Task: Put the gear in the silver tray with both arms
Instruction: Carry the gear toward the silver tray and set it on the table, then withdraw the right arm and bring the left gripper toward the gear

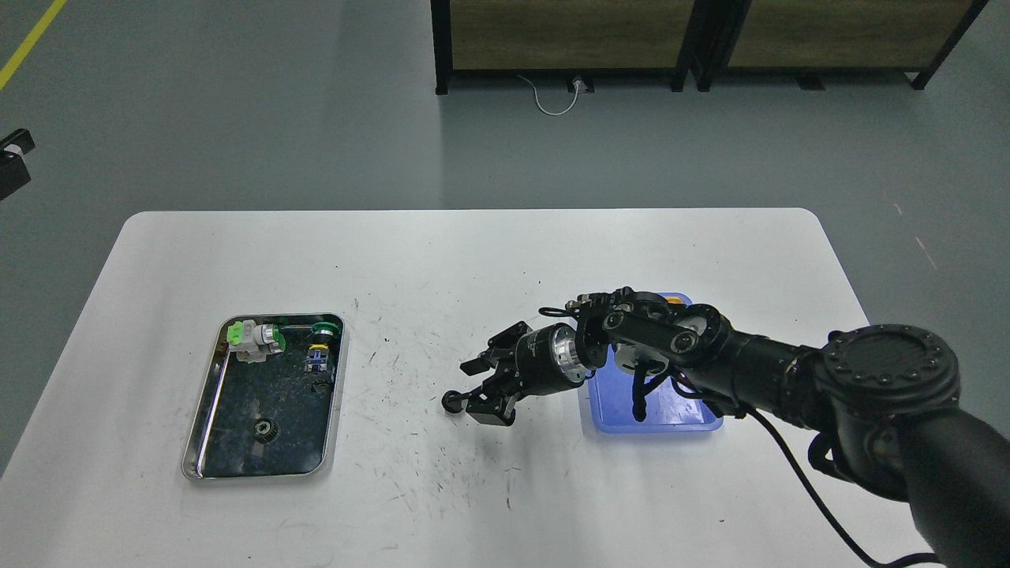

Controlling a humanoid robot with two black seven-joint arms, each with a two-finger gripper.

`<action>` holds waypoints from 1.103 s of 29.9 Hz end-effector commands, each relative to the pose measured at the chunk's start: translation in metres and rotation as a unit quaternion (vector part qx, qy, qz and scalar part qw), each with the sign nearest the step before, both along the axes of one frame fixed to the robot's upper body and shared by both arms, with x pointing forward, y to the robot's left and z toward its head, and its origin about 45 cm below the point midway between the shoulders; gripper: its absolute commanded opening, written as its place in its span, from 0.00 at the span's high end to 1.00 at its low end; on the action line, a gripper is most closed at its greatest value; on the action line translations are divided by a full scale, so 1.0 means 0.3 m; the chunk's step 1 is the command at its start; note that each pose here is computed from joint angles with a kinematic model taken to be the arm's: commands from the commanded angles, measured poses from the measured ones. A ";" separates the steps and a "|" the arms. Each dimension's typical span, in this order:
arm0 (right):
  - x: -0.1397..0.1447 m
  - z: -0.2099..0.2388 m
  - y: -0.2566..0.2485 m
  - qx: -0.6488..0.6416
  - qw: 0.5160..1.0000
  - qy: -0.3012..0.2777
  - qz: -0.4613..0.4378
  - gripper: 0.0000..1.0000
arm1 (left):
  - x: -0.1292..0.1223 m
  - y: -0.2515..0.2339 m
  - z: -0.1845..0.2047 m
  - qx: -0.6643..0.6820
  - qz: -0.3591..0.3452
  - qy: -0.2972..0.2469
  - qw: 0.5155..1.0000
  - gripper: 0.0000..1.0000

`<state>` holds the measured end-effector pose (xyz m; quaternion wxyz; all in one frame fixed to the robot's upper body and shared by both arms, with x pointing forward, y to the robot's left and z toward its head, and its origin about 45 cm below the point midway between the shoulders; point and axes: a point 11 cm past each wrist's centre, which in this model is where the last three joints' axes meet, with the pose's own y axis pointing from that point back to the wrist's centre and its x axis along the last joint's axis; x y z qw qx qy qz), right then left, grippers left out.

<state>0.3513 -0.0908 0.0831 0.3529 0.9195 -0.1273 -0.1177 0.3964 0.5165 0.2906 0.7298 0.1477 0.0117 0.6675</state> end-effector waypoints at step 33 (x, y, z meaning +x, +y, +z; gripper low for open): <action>0.441 0.614 -0.767 0.040 0.941 -0.192 -0.277 0.01 | 0.059 -0.239 -0.116 -0.045 -0.079 0.007 0.996 0.03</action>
